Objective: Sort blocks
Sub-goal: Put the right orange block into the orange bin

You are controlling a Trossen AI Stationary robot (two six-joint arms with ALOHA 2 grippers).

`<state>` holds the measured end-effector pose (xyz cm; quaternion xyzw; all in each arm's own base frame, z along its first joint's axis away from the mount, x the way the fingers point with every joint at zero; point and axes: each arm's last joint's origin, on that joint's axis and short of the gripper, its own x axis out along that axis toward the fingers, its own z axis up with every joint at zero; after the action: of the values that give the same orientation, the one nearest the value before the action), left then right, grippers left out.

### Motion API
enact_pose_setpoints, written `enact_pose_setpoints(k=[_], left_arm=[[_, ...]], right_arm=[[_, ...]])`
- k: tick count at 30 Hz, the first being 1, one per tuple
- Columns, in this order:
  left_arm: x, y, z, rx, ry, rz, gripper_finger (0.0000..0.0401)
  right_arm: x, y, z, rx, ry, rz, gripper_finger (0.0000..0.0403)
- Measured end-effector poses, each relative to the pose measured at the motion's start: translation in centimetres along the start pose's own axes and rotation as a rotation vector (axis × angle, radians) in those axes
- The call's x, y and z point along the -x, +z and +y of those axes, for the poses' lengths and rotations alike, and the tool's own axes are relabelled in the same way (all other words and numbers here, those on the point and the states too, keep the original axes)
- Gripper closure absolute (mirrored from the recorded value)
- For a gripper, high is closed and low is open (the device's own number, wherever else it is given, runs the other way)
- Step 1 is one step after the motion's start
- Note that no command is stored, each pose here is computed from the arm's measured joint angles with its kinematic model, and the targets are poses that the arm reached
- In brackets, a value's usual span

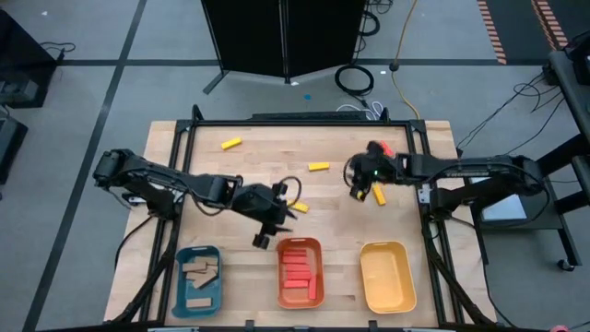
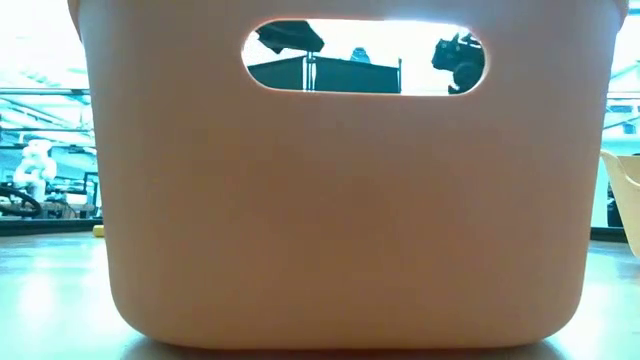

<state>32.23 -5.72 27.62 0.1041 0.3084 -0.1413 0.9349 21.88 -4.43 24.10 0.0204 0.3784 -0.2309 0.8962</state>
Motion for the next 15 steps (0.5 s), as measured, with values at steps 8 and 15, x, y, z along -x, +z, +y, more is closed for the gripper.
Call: enact_pose_setpoints(k=[8,15], left_arm=[[-0.8,-3.9,4.3,-0.047,0.046,-0.280,0.0232],[1.4,-4.4,7.1,-0.151,0.094,-0.645,0.0232]], right_arm=[[-0.8,-1.2,-8.1,-0.233,-0.301,0.225,0.0243],[-3.2,-3.0,-13.0,-0.426,-0.466,0.334,0.0243]])
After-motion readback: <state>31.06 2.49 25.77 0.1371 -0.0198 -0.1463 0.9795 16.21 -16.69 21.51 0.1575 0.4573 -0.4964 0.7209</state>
